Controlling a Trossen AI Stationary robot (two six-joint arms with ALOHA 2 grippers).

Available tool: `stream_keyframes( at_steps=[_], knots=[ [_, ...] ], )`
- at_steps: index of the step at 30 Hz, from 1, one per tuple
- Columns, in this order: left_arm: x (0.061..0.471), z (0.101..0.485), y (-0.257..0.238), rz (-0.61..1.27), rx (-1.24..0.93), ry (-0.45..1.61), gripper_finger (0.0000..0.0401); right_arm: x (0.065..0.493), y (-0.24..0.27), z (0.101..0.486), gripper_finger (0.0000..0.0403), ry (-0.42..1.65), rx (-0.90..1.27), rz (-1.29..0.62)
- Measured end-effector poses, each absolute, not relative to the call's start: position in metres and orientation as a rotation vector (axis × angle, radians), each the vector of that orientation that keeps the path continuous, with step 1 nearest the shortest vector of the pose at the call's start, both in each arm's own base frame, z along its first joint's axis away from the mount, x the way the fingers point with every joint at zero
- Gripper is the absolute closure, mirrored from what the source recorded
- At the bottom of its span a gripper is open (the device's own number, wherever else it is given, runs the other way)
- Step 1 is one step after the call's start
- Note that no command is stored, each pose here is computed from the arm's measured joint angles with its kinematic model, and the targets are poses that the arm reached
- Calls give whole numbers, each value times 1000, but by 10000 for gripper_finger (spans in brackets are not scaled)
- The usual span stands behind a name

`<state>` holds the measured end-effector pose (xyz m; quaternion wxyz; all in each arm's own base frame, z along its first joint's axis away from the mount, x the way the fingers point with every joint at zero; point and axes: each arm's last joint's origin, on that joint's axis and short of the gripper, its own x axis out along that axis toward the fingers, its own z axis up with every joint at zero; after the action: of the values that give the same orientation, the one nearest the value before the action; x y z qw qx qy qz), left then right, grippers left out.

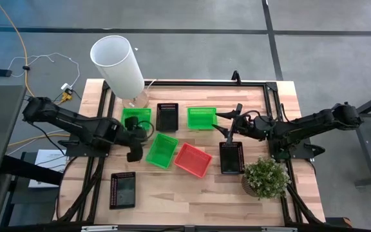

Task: Stack baskets by color
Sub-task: Stack the bottom green bin on the top left green bin

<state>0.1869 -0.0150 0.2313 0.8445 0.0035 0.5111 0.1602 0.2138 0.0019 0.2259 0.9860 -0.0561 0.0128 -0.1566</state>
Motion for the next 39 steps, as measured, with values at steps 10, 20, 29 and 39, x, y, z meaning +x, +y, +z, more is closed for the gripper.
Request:
stream_keyframes(
  at_steps=[10,20,29,39],
  knots=[
    [195,197,8,581,144,1365,222,214,2,226,182,24,-103,-307],
    [199,188,23,571,173,1452,222,214,2,226,182,26,-106,-307],
    [200,188,24,509,81,1458,222,214,2,226,182,27,-106,-307],
    [219,237,3,469,-232,1131,222,214,2,226,182,25,-105,-307]
  ],
)
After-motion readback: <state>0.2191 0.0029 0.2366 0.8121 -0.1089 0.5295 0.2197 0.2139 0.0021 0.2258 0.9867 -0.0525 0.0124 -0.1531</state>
